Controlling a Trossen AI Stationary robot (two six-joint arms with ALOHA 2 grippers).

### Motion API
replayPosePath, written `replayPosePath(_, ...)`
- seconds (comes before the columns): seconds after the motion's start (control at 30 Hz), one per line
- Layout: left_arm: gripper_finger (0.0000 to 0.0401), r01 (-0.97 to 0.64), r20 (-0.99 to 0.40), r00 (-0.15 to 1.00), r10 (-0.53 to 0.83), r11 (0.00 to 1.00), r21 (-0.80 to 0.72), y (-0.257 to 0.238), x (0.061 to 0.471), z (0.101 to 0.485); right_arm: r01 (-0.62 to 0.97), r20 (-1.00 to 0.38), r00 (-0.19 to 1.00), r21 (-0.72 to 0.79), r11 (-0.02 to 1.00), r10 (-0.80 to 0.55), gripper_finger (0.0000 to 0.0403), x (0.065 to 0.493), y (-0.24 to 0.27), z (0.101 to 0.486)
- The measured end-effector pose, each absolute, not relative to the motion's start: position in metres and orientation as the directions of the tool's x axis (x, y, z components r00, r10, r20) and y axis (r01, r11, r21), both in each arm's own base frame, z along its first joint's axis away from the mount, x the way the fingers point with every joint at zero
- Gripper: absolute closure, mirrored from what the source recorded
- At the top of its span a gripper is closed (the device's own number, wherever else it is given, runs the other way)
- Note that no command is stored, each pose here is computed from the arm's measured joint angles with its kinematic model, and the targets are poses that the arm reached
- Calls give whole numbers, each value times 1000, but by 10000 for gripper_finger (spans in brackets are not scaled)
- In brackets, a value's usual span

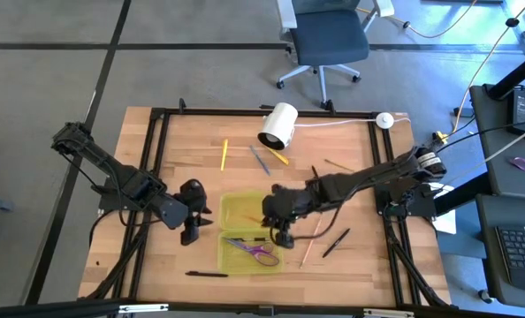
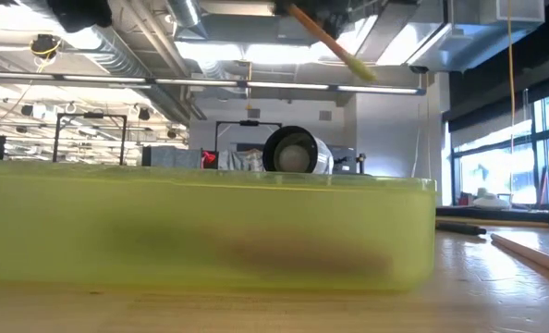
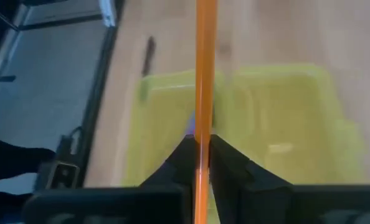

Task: Pick & place school supplies into a supply box
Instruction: Put the orange pencil into the yellow supply box

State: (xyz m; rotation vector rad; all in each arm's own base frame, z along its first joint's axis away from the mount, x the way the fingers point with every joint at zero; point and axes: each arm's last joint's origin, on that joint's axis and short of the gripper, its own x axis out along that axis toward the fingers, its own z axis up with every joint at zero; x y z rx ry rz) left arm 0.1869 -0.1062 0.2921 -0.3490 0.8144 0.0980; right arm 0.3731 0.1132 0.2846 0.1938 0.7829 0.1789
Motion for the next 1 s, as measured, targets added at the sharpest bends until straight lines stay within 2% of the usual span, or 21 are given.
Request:
replayPosePath(0.27,258,-153,-766,617,-180,928,-341,-110,184,290,-73,-672,681,331,941,290,371,403,141,233)
replayPosePath(0.47,258,-125,-810,516,-278,911,-392,-111,179,287,23,-714,617,437,899,331,367,414,149,196)
replayPosePath(0.67,258,-136,-837,475,-271,917,-374,-110,175,284,78,-742,563,487,870,365,370,416,152,176)
replayPosePath(1.0,258,-115,-840,481,-253,931,-346,-109,175,284,122,-767,514,509,852,384,360,420,152,156)
